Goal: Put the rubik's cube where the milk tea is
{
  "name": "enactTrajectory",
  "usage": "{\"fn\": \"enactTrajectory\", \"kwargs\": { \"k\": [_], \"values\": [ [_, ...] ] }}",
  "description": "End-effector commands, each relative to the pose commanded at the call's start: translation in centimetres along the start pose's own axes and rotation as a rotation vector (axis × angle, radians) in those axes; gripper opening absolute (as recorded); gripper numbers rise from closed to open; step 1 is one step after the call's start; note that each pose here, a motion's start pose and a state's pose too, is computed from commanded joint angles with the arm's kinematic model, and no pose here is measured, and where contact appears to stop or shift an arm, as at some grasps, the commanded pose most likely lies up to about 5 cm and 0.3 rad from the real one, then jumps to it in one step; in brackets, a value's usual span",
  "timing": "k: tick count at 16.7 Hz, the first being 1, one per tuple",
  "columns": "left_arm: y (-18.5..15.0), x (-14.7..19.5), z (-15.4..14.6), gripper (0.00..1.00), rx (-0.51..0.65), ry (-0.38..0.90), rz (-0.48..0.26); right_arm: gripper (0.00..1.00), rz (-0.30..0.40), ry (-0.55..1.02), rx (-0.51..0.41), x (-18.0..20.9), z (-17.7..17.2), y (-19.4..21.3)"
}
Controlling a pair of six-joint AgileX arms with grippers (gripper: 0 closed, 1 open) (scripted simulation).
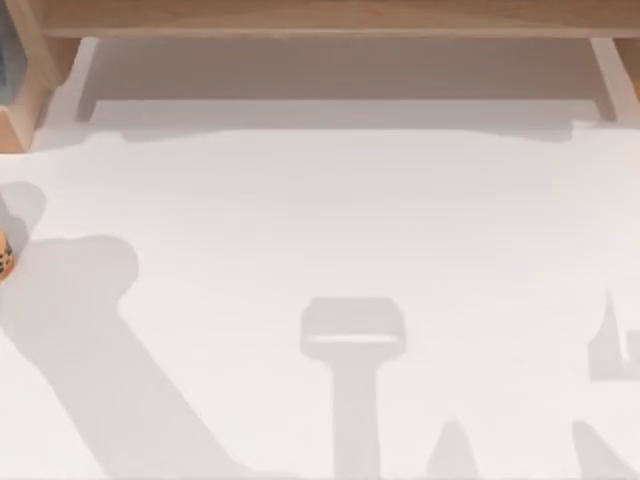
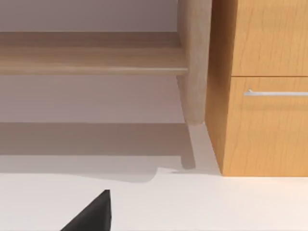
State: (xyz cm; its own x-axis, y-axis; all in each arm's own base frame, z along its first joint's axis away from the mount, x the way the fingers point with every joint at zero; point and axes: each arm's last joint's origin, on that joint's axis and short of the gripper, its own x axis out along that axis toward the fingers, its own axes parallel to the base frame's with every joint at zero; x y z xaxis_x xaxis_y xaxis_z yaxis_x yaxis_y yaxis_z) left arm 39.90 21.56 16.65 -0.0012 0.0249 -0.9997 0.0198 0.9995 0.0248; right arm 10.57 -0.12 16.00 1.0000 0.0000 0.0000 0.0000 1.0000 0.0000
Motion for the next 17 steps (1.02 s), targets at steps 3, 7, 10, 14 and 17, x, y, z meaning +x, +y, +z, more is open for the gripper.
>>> {"fn": "enactTrajectory", "kwargs": {
  "k": [3,7,10,14,17],
  "values": [
    [-0.05,0.31,-0.02,0.00,0.000,0.008,-0.006,1.00,0.000,0.000,0.000,0.00,0.00,0.00],
    [-0.05,0.31,-0.02,0.15,0.000,0.008,-0.006,1.00,0.000,0.000,0.000,0.00,0.00,0.00],
    [-0.05,0.31,-0.02,0.38,0.000,0.008,-0.006,1.00,0.000,0.000,0.000,0.00,0.00,0.00],
    [-0.05,0.31,-0.02,0.68,0.000,0.008,-0.006,1.00,0.000,0.000,0.000,0.00,0.00,0.00],
    [-0.05,0.31,-0.02,0.90,0.000,0.008,-0.006,1.00,0.000,0.000,0.000,0.00,0.00,0.00]
  ]
}}
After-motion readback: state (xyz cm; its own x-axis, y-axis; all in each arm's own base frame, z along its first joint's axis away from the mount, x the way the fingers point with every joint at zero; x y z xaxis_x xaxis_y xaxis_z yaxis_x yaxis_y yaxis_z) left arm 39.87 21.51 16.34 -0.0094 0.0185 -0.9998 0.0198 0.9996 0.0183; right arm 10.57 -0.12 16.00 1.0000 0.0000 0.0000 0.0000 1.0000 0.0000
